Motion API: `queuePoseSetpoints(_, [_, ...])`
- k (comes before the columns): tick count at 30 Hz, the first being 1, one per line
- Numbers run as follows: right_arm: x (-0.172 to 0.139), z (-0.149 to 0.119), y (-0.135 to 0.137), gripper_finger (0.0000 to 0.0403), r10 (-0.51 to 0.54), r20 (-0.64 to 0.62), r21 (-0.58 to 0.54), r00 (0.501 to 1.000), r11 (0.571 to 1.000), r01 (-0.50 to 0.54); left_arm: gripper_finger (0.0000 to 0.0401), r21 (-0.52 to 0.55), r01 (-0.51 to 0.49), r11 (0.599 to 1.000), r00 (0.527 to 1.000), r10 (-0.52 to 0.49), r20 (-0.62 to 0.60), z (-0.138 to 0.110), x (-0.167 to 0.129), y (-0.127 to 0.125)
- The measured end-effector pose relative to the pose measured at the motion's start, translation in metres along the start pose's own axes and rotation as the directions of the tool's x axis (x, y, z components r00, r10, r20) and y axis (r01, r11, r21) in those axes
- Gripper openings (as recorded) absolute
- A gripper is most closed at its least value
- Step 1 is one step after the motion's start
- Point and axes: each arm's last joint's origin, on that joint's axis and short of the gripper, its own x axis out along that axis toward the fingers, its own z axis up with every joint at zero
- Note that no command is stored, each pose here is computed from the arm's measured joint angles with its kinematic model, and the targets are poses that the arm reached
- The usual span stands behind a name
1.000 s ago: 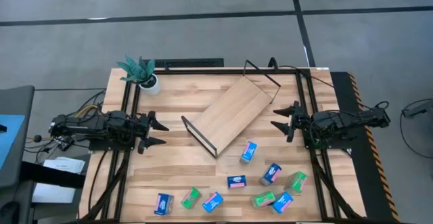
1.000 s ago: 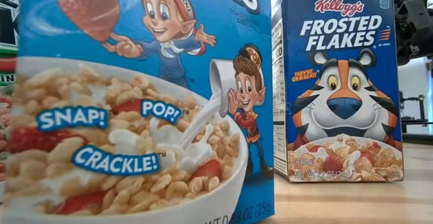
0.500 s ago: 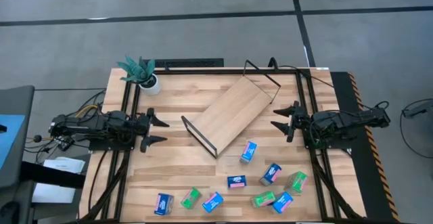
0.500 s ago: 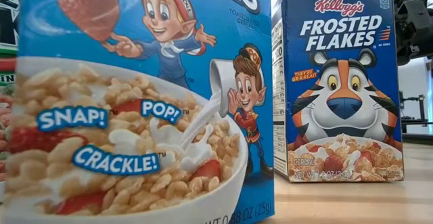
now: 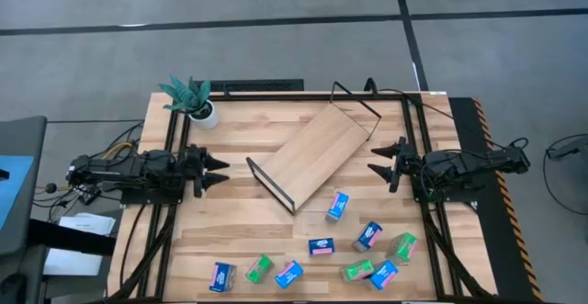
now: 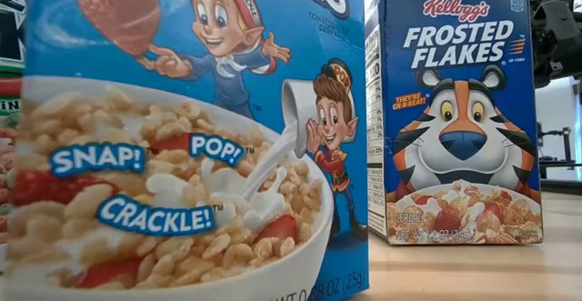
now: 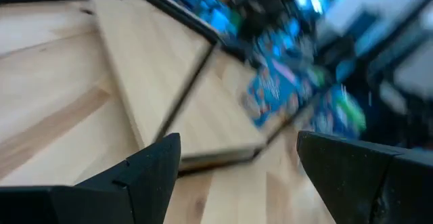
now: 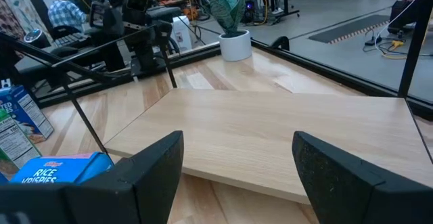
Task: Stack cereal on shelf
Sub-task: Put the top right blue cereal box on the shelf
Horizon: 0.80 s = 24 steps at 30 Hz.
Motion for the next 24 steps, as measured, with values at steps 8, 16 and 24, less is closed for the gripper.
queuePoseSetpoints(8, [0.0,0.001,0.0,0.0302,0.001,0.009,0.19,1.0,0.982,-0.003,0.0286,-0.467,-0.014,0.884,0.979,0.108,0.176,0.01,-0.001,0.0])
queuePoseSetpoints(16, [0.001,0.011,-0.001,0.0302,-0.024,0.125,0.413,0.992,0.91,-0.03,0.0286,-0.605,-0.006,0.796,0.928,0.23,0.294,0.017,-0.003,0.001])
queuePoseSetpoints(24, [-0.026,0.096,0.011,0.0302,0.077,0.441,0.179,0.894,0.969,-0.172,0.0286,-0.594,0.085,0.8,0.885,0.213,0.413,0.028,-0.006,-0.004])
